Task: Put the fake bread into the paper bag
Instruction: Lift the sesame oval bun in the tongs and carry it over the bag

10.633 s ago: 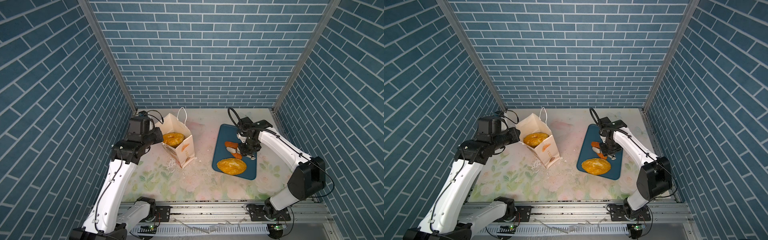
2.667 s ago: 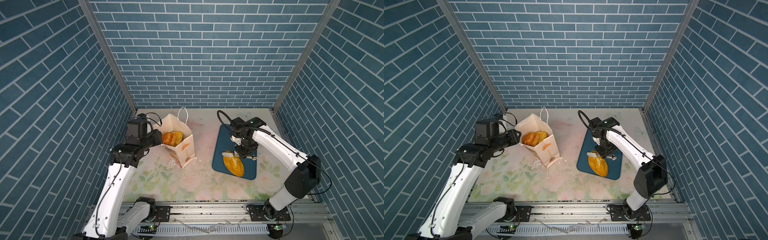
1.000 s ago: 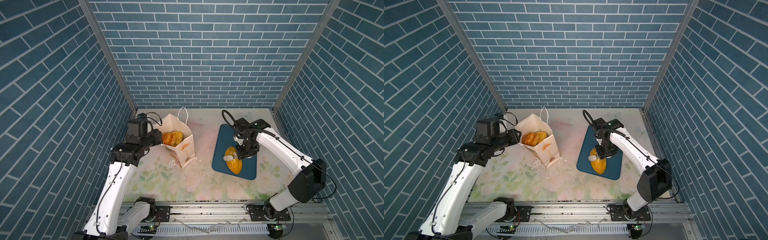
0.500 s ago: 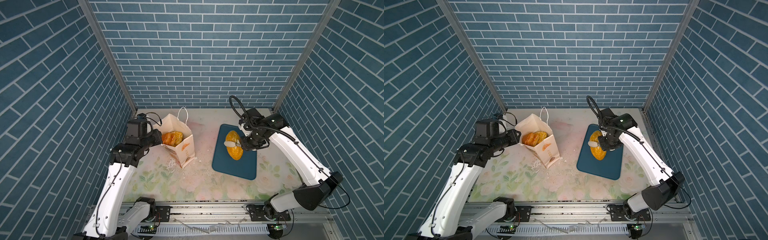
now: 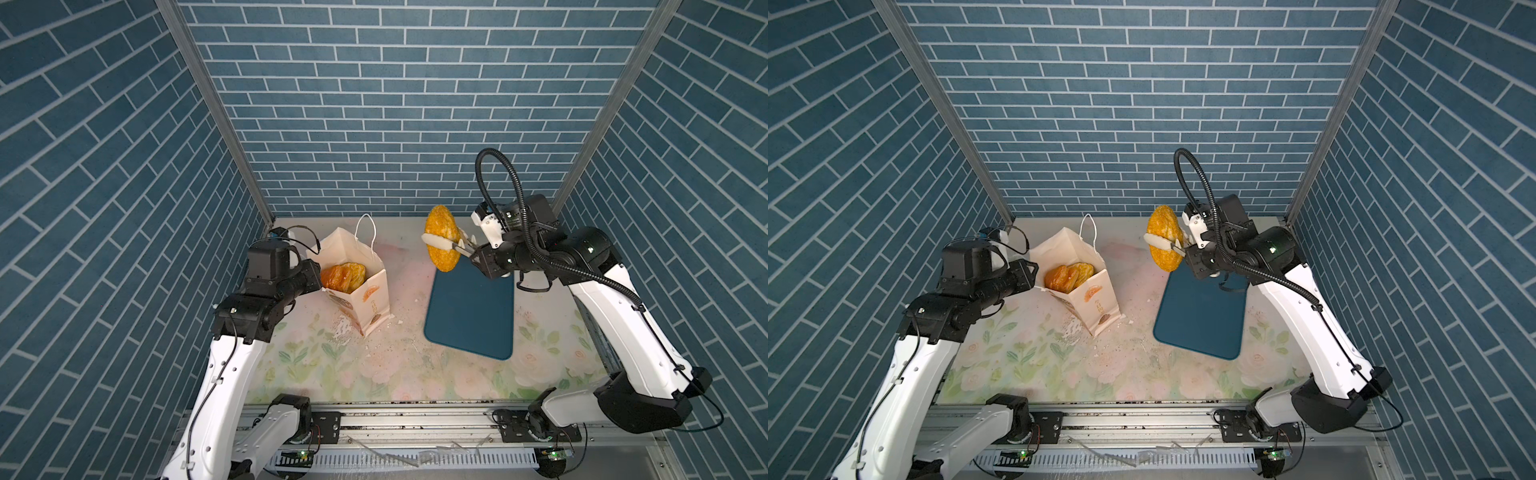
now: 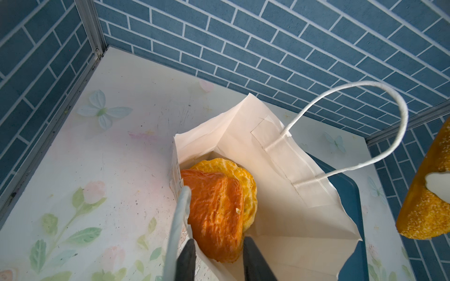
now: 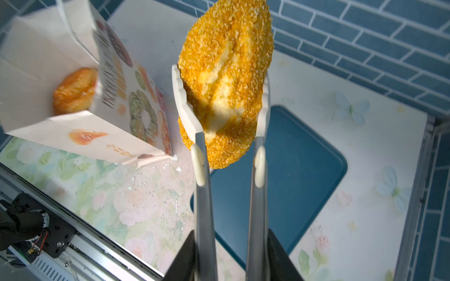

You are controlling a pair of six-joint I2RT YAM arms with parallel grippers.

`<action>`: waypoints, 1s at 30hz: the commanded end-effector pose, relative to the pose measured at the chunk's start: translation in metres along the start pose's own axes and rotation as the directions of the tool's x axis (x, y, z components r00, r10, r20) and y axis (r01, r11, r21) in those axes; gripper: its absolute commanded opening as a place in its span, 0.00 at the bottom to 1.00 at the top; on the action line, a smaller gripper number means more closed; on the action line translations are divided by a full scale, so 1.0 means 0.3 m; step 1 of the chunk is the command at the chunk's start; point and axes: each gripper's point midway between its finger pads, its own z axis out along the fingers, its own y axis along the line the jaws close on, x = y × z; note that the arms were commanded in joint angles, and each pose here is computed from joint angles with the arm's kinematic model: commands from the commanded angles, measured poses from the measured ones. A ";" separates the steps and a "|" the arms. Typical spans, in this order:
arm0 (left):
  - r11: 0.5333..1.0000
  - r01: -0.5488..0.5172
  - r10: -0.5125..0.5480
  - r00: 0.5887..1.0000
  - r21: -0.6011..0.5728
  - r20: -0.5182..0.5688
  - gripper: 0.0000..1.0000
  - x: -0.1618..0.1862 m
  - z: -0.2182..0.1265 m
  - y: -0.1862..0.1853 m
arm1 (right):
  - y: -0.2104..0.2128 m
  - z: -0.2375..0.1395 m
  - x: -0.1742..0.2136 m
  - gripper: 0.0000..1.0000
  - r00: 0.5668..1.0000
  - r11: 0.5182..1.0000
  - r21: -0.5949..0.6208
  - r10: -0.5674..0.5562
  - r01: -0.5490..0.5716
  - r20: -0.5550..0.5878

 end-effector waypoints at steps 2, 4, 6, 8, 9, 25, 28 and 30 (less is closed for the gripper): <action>1.000 0.005 -0.005 1.000 -0.025 0.010 0.35 0.003 -0.018 0.019 | 0.078 -0.076 -0.245 0.33 0.958 0.990 -0.021 -0.129 0.139 0.256; 1.000 0.008 -0.008 1.000 -0.025 0.007 0.35 0.006 -0.018 0.020 | 0.116 -0.083 -0.299 0.33 0.942 0.983 -0.041 -0.160 0.180 0.295; 1.000 0.012 -0.012 1.000 -0.027 0.006 0.35 0.009 -0.016 0.023 | 0.159 -0.081 -0.340 0.33 0.927 0.973 -0.059 -0.193 0.223 0.323; 0.999 0.013 -0.013 1.000 -0.029 0.006 0.35 0.013 -0.017 0.025 | 0.206 -0.079 -0.373 0.33 0.911 0.960 -0.090 -0.219 0.266 0.349; 0.999 0.012 -0.012 1.000 -0.031 0.005 0.35 0.015 -0.015 0.027 | 0.227 -0.079 -0.386 0.33 0.905 0.954 -0.104 -0.227 0.281 0.360; 0.998 0.024 -0.025 1.000 -0.056 -0.009 0.22 0.023 0.013 0.043 | 0.552 0.069 -0.386 0.34 0.858 0.828 -0.299 -0.359 0.475 0.368; 0.998 0.026 -0.026 1.000 -0.057 -0.012 0.21 0.025 0.019 0.043 | 0.547 0.129 -0.367 0.34 0.880 0.845 -0.294 -0.355 0.446 0.317; 0.998 0.024 -0.025 1.000 -0.057 -0.017 0.21 0.027 0.026 0.043 | 0.547 0.171 -0.347 0.34 0.892 0.852 -0.295 -0.355 0.432 0.282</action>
